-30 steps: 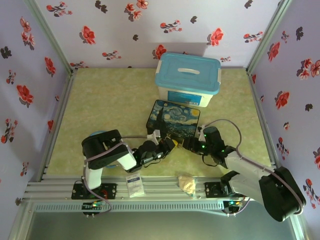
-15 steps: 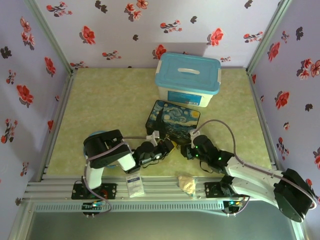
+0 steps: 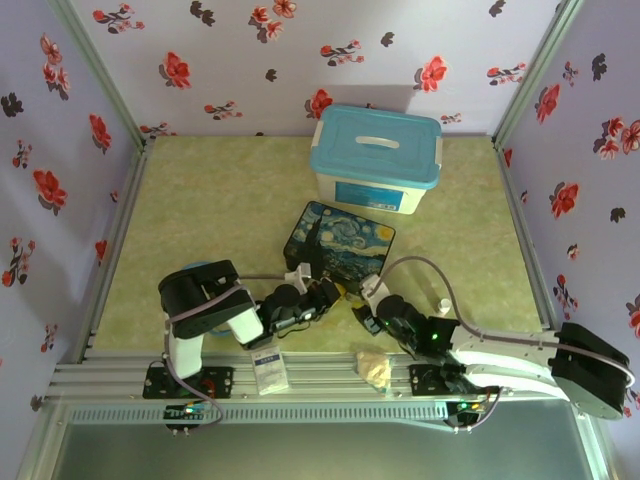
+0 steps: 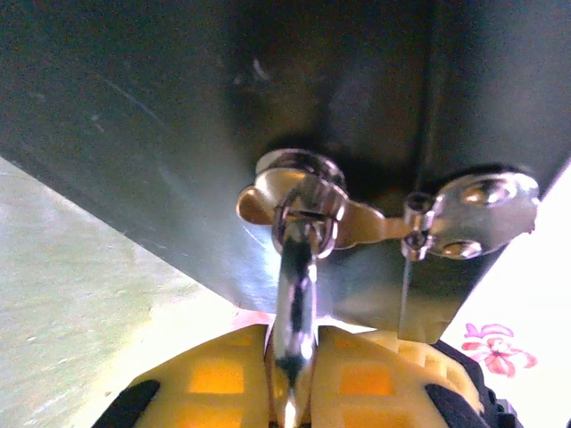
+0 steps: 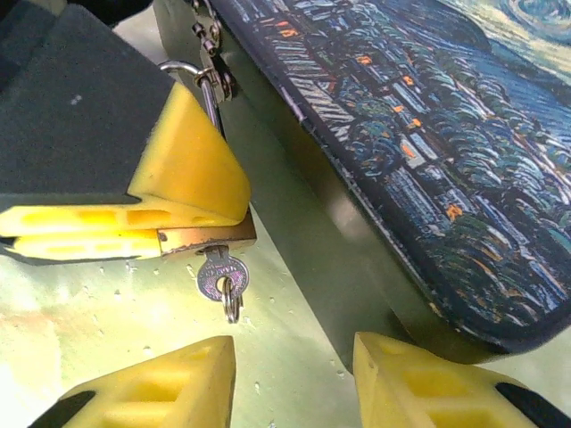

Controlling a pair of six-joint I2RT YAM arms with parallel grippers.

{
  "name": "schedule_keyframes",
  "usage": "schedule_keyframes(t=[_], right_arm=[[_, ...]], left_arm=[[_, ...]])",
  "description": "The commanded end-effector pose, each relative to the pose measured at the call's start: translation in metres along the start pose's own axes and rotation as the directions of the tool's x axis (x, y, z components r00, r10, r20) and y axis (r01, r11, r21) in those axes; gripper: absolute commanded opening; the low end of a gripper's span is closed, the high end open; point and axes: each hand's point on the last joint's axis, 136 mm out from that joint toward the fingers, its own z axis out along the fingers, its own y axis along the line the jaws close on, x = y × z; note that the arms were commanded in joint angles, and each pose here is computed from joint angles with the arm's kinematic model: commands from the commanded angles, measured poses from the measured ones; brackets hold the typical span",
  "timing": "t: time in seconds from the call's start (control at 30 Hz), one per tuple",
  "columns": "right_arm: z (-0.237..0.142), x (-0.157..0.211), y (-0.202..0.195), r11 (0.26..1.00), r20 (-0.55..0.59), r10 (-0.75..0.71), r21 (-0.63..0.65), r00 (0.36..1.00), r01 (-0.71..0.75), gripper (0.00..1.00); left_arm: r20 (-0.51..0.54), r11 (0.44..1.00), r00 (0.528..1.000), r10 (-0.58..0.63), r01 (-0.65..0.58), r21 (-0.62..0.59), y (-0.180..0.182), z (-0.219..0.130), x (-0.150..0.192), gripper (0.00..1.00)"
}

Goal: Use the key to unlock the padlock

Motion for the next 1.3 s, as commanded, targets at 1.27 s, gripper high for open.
schedule_keyframes(t=[1.27], right_arm=[[0.025,-0.035,0.024,0.855,0.066,-0.494,0.220,0.867,0.470,0.35]], left_arm=[[-0.003,1.000,1.000,0.013,-0.013,-0.001,-0.008,-0.011,0.001,0.00]])
